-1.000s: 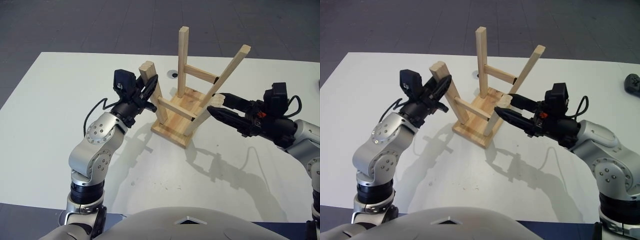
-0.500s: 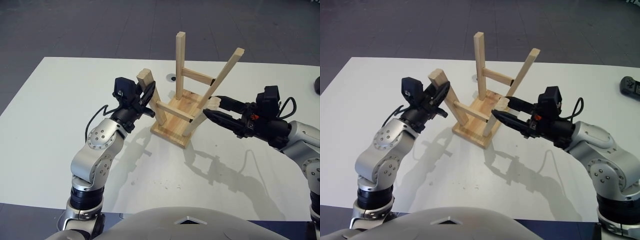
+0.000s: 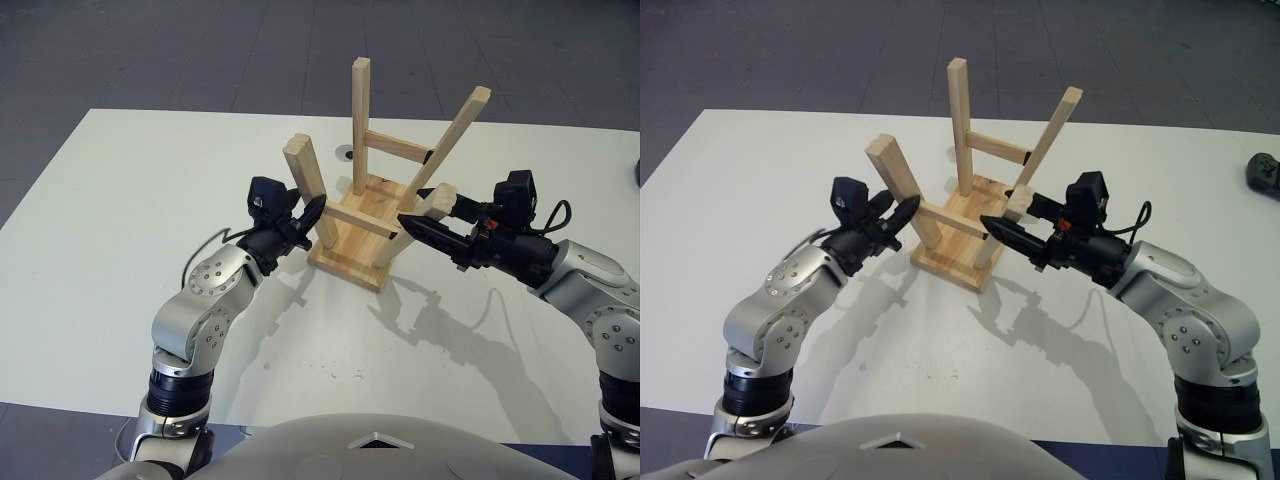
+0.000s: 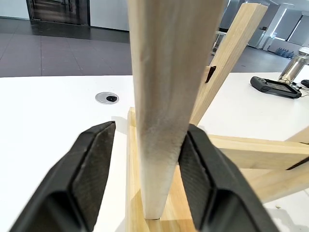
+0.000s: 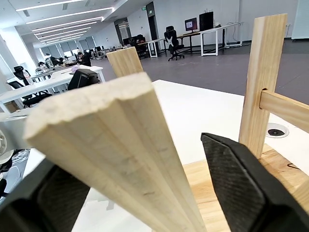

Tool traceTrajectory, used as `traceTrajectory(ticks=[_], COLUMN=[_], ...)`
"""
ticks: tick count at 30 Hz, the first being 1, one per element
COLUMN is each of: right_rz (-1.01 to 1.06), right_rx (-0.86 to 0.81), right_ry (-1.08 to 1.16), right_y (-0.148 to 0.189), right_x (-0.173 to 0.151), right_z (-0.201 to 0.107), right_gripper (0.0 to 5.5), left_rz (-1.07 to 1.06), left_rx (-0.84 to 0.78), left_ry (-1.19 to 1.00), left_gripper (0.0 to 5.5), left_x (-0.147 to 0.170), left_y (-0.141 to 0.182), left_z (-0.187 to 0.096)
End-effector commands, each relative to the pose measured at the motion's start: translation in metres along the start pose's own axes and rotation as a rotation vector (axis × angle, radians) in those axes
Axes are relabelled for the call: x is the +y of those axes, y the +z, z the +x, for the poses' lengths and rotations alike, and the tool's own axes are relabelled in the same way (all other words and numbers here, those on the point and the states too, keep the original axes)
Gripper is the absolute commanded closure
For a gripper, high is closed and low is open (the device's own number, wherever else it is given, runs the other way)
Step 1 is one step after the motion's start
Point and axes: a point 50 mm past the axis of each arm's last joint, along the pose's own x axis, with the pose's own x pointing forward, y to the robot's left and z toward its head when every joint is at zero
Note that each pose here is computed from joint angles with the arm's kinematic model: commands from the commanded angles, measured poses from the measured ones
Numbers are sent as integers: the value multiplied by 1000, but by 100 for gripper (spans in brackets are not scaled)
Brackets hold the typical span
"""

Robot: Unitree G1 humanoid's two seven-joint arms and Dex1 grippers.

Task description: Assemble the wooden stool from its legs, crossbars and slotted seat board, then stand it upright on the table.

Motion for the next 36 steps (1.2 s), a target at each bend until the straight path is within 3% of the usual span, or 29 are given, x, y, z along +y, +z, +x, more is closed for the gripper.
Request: traceTrajectory(ticks=[1, 6, 8, 11, 15, 19, 22, 25, 27, 33, 36], right_rz=[12, 79, 121, 154, 96, 39, 12, 11, 55, 171, 170], right_rx=[-23, -100, -180, -302, -390, -451, -493, -487, -427, -72, -60], right_ry=[8, 40, 68, 110, 123, 122, 133, 137, 113, -37, -46], right_y=[5, 16, 29, 54, 82, 103, 117, 118, 101, 12, 6], right_x=[0, 0, 1, 6, 17, 27, 34, 36, 33, 23, 22], right_z=[0, -2, -1, 1, 9, 18, 21, 25, 30, 38, 38], right_gripper=[88, 12, 10, 10, 10, 10, 10, 10, 10, 10, 10], left_rz=[-5, -23, -53, -89, -37, -47, -55, -4, 29, -51, -95], left_rx=[-4, -34, -85, -231, -452, -596, -621, -563, -474, -51, -56], left_ry=[-1, -85, -156, -217, -67, -119, -202, -208, -196, -90, -87], left_gripper=[236, 156, 130, 87, 17, 12, 12, 19, 16, 111, 164], left_x=[7, 4, -1, -2, 23, 15, 3, -1, -2, 8, 3], left_y=[5, 12, 23, 61, 126, 175, 192, 181, 155, 18, 9], left_z=[2, 1, -2, -4, -1, 3, 12, 25, 35, 48, 40])
